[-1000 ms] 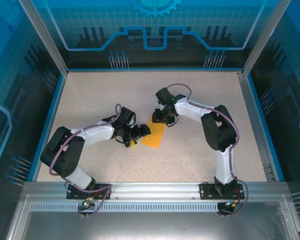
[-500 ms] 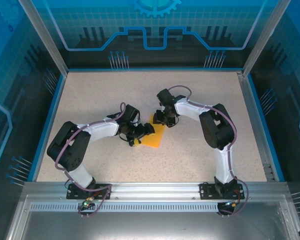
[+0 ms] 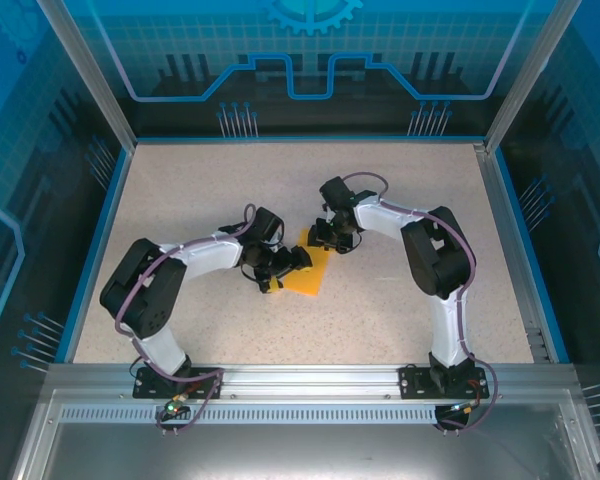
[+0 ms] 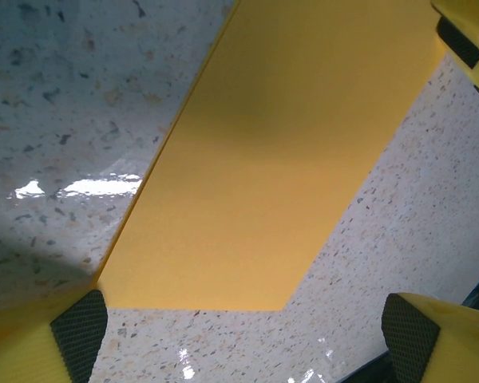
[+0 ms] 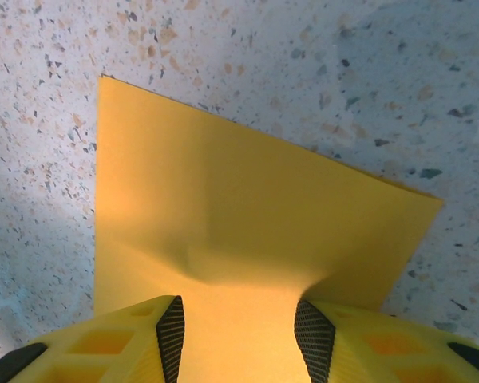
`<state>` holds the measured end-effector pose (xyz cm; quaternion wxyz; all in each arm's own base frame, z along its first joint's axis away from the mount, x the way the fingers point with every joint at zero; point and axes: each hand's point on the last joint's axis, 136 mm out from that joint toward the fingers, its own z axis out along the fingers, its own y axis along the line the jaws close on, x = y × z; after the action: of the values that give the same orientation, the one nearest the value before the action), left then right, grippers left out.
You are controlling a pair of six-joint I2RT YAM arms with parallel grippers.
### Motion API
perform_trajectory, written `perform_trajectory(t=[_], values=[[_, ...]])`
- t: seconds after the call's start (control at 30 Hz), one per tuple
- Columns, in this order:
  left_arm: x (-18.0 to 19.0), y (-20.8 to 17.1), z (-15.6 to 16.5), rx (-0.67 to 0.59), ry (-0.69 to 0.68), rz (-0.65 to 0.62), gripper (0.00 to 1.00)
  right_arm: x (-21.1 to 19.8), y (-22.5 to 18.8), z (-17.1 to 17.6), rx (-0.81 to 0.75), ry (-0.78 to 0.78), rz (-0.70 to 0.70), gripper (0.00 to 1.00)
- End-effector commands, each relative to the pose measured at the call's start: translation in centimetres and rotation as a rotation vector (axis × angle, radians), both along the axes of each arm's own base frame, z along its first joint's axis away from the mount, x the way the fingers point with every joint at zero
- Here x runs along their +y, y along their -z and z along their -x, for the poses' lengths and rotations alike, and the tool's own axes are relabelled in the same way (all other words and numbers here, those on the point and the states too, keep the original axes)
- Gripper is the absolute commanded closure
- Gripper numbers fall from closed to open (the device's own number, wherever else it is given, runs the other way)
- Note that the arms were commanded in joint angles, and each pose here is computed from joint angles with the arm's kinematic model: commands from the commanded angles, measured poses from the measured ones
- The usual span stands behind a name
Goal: Fold a paper plane with a square sheet of paper (pick it up from the middle)
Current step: Fold the triangle a second time at the center of the table.
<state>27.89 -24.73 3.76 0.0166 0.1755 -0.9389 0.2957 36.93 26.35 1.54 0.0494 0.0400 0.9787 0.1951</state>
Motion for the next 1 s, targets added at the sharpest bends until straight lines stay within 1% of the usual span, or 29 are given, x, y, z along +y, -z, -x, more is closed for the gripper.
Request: perform_trajectory(t=[0.0,0.13,0.27,0.4,0.6,0.87,0.97], values=[[-0.1,0.2,-0.2,0.020,-0.003,-0.027,0.07,-3.3,4.8,2.3,0.123,0.041,0.125,0.53],[1.2,0.1,-0.4,0.004,-0.005,-0.112,0.07,-3.4,4.9,2.3,0.126,0.042,0.126,0.53],[1.8,-0.1,-0.3,-0.007,0.002,-0.144,0.06,-3.4,4.9,2.3,0.127,0.044,0.125,0.53],[0.8,-0.1,-0.2,-0.010,0.024,-0.099,0.06,-3.3,4.9,2.3,0.131,0.043,0.120,0.53],[-0.6,0.0,0.2,-0.007,0.088,-0.083,0.07,-3.3,5.1,2.4,0.136,0.044,0.122,0.53],[-0.9,0.6,0.4,0.004,0.108,-0.108,0.08,-3.4,5.3,2.5,0.142,0.044,0.129,0.53],[0.1,0.6,0.3,-0.007,0.096,-0.170,0.08,-3.5,5.3,2.5,0.141,0.043,0.130,0.53]])
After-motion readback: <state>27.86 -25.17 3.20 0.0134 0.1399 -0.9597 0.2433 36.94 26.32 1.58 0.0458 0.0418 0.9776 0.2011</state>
